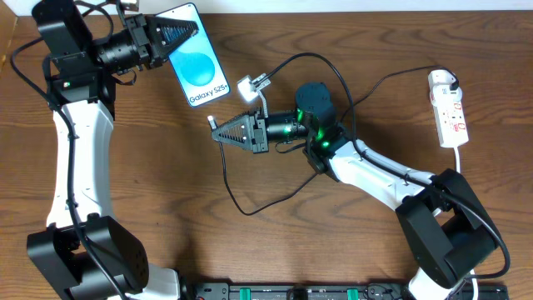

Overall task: Plug charger to phone and switch on socket
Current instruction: 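Align the plug under the phone's charging port with the right gripper, then push the plug up into the phone's port with the right gripper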

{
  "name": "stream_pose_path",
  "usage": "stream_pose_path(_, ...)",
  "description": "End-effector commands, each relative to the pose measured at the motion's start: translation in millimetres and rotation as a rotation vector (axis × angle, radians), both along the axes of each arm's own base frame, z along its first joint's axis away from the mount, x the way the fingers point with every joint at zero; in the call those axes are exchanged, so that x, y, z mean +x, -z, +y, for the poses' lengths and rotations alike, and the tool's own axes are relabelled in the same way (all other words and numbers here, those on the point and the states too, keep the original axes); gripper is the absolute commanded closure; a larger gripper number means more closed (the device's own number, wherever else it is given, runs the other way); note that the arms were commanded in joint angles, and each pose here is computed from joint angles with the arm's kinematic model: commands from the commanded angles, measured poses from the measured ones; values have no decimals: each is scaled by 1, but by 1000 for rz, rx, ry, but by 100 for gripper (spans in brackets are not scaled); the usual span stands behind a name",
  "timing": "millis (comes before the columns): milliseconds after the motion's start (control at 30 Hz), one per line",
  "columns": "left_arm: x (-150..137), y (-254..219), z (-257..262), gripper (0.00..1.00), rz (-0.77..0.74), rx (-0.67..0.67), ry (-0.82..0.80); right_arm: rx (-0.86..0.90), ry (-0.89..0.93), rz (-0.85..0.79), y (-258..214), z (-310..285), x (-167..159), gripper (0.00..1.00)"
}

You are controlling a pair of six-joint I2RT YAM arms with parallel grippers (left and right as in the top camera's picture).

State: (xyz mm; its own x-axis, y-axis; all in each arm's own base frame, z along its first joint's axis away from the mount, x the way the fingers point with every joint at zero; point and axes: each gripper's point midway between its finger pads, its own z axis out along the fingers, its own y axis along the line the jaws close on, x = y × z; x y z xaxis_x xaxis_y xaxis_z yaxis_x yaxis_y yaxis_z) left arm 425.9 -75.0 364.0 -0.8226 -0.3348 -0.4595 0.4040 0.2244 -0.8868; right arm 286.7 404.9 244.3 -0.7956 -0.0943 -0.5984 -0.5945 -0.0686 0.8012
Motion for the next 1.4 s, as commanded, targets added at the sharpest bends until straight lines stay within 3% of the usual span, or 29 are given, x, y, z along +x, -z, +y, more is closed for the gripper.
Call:
stream_pose_path(0,-5,-6,-1,93,-45,14,9,37,8,-78,-23,-2,0,99)
stream_pose_path(367,1,-4,20,93,-40,17,-50,65,11,-104,-45,-8,-6,99)
stream_pose_path(567,-14,-8,20,93,-51,-7,29,71,27,-105,-47,-10,-2,99)
stream_pose_path(1367,-18,-8,-3,93,-47,-10,88,108,52,-90,-59,-11,2,99)
